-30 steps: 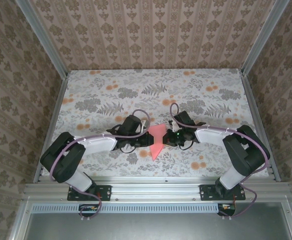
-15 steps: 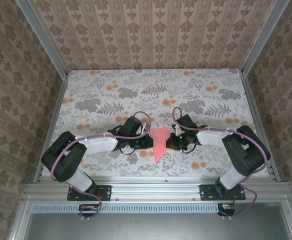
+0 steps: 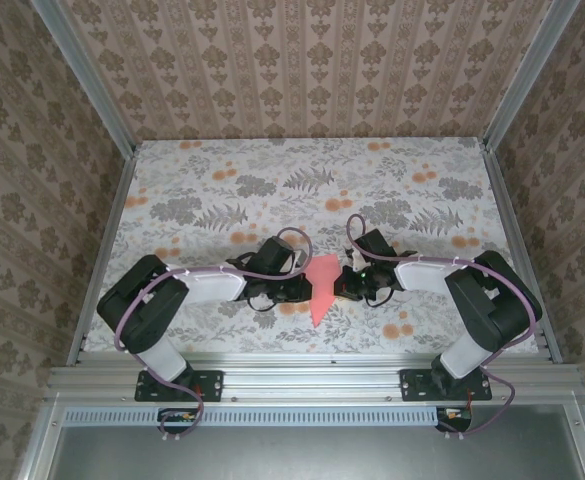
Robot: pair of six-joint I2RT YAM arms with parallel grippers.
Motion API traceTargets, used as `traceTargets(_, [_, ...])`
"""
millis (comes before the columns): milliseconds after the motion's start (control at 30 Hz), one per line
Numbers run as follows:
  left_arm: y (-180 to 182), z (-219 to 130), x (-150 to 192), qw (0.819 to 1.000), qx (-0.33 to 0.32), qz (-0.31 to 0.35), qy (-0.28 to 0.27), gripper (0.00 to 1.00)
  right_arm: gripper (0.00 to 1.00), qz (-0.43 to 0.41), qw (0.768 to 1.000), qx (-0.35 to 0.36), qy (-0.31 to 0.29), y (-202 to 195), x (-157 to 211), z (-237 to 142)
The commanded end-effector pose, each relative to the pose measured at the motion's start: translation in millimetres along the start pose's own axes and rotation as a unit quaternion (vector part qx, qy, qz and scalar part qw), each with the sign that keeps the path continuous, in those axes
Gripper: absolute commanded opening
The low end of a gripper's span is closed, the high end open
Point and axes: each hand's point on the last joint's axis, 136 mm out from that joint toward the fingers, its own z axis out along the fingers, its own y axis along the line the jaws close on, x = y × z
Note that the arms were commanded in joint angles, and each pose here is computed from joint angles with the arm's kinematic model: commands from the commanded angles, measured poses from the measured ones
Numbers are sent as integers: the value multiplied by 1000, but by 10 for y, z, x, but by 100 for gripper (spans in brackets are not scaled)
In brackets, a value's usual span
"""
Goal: Fold a paper plane with a square sheet of paper (pick it up from the middle)
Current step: Fourth fold the wing at the center of the table.
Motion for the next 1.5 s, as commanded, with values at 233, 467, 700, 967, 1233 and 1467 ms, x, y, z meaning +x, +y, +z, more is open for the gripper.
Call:
traceTargets(233, [-185,-272,-150,998,-16,24,-52,13,7,-10,1000,-9,-8,43,-36,-37])
traceTargets(467, [-130,-37,-58,1000,-11,14,-20,13,6,-14,1000,-8,-8,56,-35,-57])
traceTargets(700, [-61,97,-49,1000,-15,12,-9,10,6,-16,1000,-12,-7,83,-41,-65])
traceTargets(967, [-5,160,-35,1000,-21,13,-2,8,6,-17,1000,-19,-6,124,-46,-78])
traceTargets(1233, [105,253,20,999,-39,18,17,6,6,-22,999,-46,-7,296,-70,-117])
traceTargets(1467, [217,242,51,997,-66,22,22,6,6,-24,999,-48,-13,324,-52,-195])
